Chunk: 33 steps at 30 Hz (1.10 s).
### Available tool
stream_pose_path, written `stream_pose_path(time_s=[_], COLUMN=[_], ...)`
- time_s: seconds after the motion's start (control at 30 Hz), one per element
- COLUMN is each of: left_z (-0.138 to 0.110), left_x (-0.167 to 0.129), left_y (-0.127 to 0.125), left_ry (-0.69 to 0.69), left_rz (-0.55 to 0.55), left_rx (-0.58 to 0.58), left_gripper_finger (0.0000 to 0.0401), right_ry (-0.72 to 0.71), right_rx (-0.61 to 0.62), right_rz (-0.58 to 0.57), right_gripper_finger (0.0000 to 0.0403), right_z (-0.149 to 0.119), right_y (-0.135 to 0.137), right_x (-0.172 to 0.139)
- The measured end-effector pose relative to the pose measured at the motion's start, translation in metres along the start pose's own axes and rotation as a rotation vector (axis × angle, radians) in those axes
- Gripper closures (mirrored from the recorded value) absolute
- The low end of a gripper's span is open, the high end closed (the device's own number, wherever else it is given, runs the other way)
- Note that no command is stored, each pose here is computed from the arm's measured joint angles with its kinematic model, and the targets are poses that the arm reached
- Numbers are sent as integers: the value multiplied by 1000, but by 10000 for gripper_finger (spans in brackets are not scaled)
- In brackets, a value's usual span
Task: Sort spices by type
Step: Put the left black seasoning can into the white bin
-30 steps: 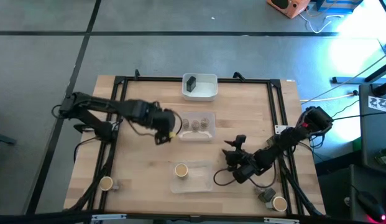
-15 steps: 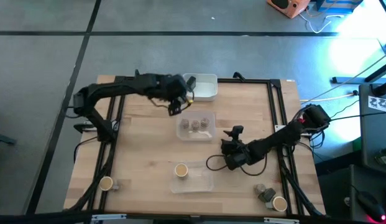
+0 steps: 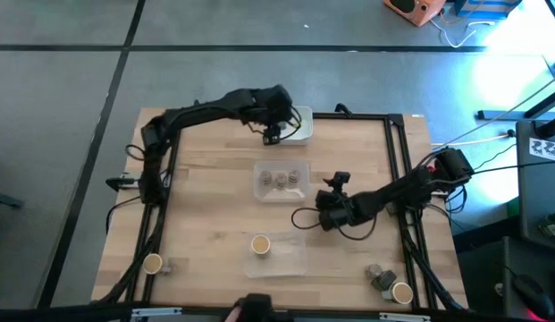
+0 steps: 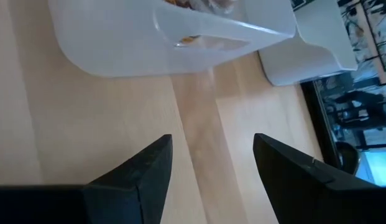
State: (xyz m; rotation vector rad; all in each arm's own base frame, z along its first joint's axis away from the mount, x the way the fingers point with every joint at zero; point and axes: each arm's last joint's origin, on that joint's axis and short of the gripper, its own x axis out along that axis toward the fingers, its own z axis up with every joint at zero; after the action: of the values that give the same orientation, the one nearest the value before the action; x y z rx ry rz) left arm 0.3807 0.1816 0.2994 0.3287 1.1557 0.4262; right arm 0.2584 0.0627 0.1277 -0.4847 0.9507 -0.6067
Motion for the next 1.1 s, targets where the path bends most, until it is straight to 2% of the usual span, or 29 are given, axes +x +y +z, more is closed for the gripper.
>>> stream_pose_path(time_s=[0.27, 0.53, 1.1], left_z=[8, -5, -10], left_x=[48, 92, 107], left_y=[3, 2, -1], left_ry=[0, 102, 139], left_rz=[25, -8, -29], left_rx=[186, 220, 216], left_gripper_finger=[135, 135, 131], right_ry=[4, 5, 6], right_rx=[1, 0, 2], right_rz=[4, 4, 8], right_gripper_finger=[178, 178, 178], right_z=[0, 0, 0], right_y=[0, 0, 0], right_x=[1, 1, 0])
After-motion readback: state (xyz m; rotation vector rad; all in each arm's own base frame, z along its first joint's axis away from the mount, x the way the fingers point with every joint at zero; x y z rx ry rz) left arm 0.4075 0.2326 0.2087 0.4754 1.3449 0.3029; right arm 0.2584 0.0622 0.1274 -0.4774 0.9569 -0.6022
